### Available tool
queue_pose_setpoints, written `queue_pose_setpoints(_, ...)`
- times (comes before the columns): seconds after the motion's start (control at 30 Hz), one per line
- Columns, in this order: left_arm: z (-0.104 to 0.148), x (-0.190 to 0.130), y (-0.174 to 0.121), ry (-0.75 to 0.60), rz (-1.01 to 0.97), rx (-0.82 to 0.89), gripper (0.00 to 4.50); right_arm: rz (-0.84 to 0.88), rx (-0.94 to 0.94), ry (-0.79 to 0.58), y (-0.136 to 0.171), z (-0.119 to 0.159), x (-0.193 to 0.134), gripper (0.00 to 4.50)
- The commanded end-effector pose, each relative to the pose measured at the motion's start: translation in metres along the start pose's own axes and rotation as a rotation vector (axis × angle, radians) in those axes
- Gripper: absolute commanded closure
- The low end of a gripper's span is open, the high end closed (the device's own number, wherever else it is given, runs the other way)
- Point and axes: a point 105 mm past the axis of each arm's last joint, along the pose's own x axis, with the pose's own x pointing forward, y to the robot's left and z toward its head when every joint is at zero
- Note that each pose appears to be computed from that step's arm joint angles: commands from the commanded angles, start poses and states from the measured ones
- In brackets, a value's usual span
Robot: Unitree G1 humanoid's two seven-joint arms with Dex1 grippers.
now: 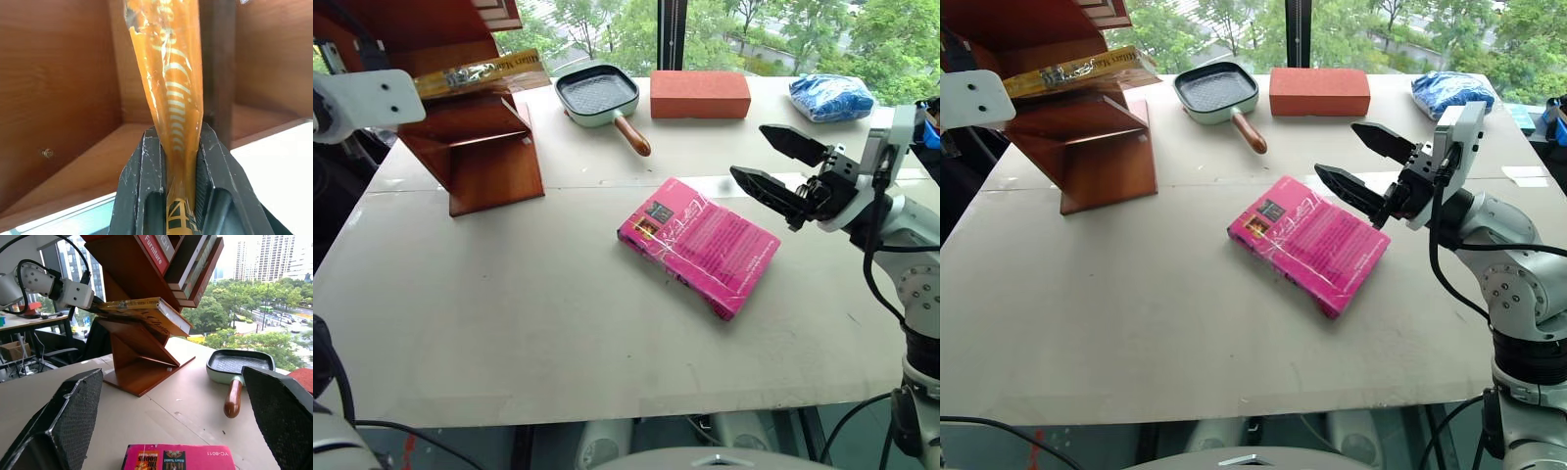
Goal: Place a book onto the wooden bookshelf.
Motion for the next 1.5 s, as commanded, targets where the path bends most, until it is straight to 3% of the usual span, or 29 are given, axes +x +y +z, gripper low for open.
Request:
queue_pose_setpoints(0.03,-0.013,-0.015,0.008,0.071,0.004,-0.011,4.38,0.008,-0.057,-0.046,0.005,0.013,0.0,0.0)
queue_pose_setpoints(0.13,-0.018,-0.018,0.008,0.113,-0.003,0.002,4.38,0.012,-0.061,-0.049,0.006,0.012,0.002,0.0)
queue_pose_setpoints(0.27,-0.024,-0.022,0.011,0.159,0.006,-0.001,2.43,0.012,-0.065,-0.054,0.006,0.013,0.002,0.0)
queue_pose_setpoints(0.43,-0.013,-0.026,0.022,0.132,0.064,0.004,0.05,0.004,-0.071,-0.049,0.005,0.011,0.0,0.0)
queue_pose_setpoints(0.63,-0.004,-0.052,0.041,0.092,0.098,-0.06,0.01,-0.049,-0.101,-0.035,-0.002,0.014,-0.008,0.0)
queue_pose_setpoints(0.73,-0.008,-0.061,0.032,0.081,0.039,-0.075,0.01,-0.067,-0.101,-0.019,-0.005,0.012,-0.017,0.0)
queue_pose_setpoints(0.9,0.033,-0.074,0.039,-0.194,0.106,-0.324,0.01,-0.067,-0.099,0.057,-0.003,-0.003,-0.03,0.0)
queue_pose_setpoints(0.97,0.053,-0.077,0.028,-0.328,0.037,-0.507,0.01,-0.065,-0.098,0.083,-0.002,-0.008,-0.034,0.0)
queue_pose_setpoints(1.07,0.102,-0.085,0.004,-0.598,-0.133,-0.713,0.01,-0.077,-0.099,0.115,-0.004,-0.015,-0.043,0.0)
queue_pose_setpoints(1.13,0.127,-0.088,-0.024,-0.702,-0.276,-0.795,0.01,-0.101,-0.11,0.146,-0.008,-0.023,-0.052,0.0)
queue_pose_setpoints(1.27,0.144,-0.066,-0.104,-0.651,-0.378,-1.051,0.01,-0.215,-0.153,0.241,-0.022,-0.052,-0.086,0.0)
queue_pose_setpoints(1.4,0.133,-0.057,-0.165,-0.587,-0.41,-1.245,0.01,-0.274,-0.142,0.321,-0.024,-0.077,-0.121,0.0)
queue_pose_setpoints(1.5,0.128,-0.051,-0.201,-0.53,-0.389,-1.28,0.01,-0.303,-0.133,0.373,-0.023,-0.094,-0.144,0.0)
